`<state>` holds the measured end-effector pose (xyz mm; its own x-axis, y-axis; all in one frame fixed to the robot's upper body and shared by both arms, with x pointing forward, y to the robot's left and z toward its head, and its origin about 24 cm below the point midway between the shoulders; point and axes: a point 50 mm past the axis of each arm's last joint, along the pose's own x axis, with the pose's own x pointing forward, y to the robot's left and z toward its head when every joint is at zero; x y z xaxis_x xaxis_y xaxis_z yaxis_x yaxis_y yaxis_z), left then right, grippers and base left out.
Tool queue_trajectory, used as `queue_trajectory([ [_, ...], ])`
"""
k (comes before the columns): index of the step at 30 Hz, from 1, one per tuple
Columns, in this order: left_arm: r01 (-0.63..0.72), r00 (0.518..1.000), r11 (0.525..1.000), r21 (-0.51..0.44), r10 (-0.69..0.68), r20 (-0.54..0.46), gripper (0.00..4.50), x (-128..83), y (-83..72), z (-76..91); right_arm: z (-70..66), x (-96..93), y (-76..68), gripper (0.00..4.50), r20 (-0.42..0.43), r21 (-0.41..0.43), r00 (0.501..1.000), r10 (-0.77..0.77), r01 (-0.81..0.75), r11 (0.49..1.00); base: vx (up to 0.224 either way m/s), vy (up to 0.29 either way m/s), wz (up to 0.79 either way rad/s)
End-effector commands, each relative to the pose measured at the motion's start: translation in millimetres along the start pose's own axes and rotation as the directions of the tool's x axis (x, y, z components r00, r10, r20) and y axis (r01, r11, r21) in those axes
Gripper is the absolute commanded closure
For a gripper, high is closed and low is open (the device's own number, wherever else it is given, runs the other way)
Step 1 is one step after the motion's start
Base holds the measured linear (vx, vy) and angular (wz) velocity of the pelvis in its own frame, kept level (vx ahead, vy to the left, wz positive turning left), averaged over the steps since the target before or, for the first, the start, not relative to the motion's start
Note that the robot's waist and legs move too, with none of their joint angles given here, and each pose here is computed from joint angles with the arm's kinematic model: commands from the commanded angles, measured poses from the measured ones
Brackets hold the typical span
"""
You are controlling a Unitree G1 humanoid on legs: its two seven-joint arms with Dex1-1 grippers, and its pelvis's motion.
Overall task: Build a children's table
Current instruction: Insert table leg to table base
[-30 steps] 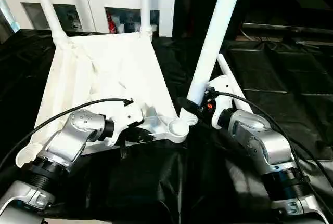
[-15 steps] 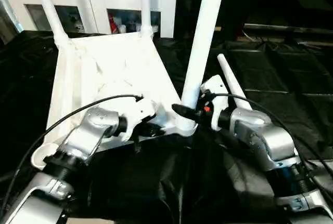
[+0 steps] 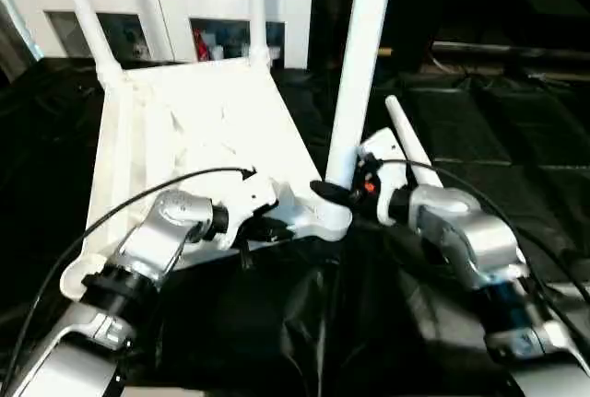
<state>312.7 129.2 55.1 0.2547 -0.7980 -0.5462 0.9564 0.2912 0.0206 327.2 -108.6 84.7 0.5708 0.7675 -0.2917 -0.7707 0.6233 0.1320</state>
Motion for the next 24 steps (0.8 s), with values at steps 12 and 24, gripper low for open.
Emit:
queue_trajectory([
  [12,-0.038,0.996,0.997,0.065,0.033,0.079,4.50,5,4.0,16.5,-10.9,8.5,1.1,2.61,-0.051,0.005,0.998,0.030,-0.030,1.000,0.000,0.000,0.00],
  [24,-0.049,0.998,0.998,0.043,0.048,0.034,3.97,-2,8.0,5.3,-12.7,8.1,1.5,2.61,-0.047,0.004,0.998,0.034,-0.034,0.999,0.000,0.000,0.00],
])
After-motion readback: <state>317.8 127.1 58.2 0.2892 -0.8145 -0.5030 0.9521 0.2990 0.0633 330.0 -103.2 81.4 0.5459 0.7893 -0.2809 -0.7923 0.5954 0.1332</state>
